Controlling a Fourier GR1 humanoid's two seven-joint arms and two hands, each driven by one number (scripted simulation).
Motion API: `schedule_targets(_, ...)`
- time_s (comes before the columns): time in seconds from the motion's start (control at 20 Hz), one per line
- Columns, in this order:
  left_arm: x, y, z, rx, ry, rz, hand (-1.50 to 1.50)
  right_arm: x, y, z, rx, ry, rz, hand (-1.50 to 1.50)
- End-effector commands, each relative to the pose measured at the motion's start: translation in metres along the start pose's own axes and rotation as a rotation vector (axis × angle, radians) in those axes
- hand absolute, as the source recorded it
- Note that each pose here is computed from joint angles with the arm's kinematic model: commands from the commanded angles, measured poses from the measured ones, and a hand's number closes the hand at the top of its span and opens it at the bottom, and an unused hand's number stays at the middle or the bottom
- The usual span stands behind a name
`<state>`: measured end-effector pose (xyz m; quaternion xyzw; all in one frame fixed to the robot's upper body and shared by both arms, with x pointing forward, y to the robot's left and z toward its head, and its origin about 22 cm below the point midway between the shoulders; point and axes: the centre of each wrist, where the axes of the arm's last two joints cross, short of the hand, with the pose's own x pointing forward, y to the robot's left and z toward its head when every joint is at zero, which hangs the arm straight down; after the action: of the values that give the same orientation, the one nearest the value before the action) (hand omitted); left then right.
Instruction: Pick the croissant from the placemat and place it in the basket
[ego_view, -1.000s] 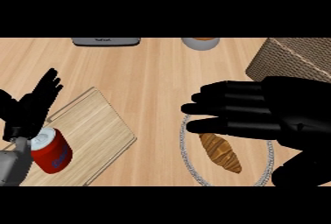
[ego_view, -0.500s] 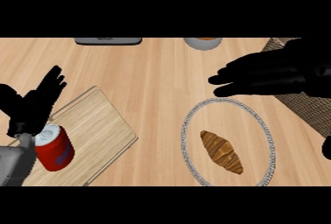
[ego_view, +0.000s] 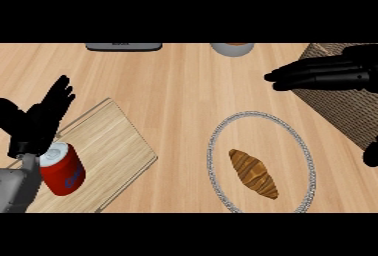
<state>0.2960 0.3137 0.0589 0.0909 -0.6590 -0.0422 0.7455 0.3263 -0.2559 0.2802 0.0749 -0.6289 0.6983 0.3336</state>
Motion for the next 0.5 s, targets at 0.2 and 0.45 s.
schedule_targets(0.2,-0.028,-0.002,0.002,-0.002,0.058,0.007,0.0,-0.032,0.064,-0.014,0.049,-0.144,-0.091,-1.5)
schedule_targets(0.45,-0.007,0.002,-0.011,-0.017,0.04,0.003,0.0,-0.069,0.104,-0.035,0.012,-0.152,-0.091,-1.5)
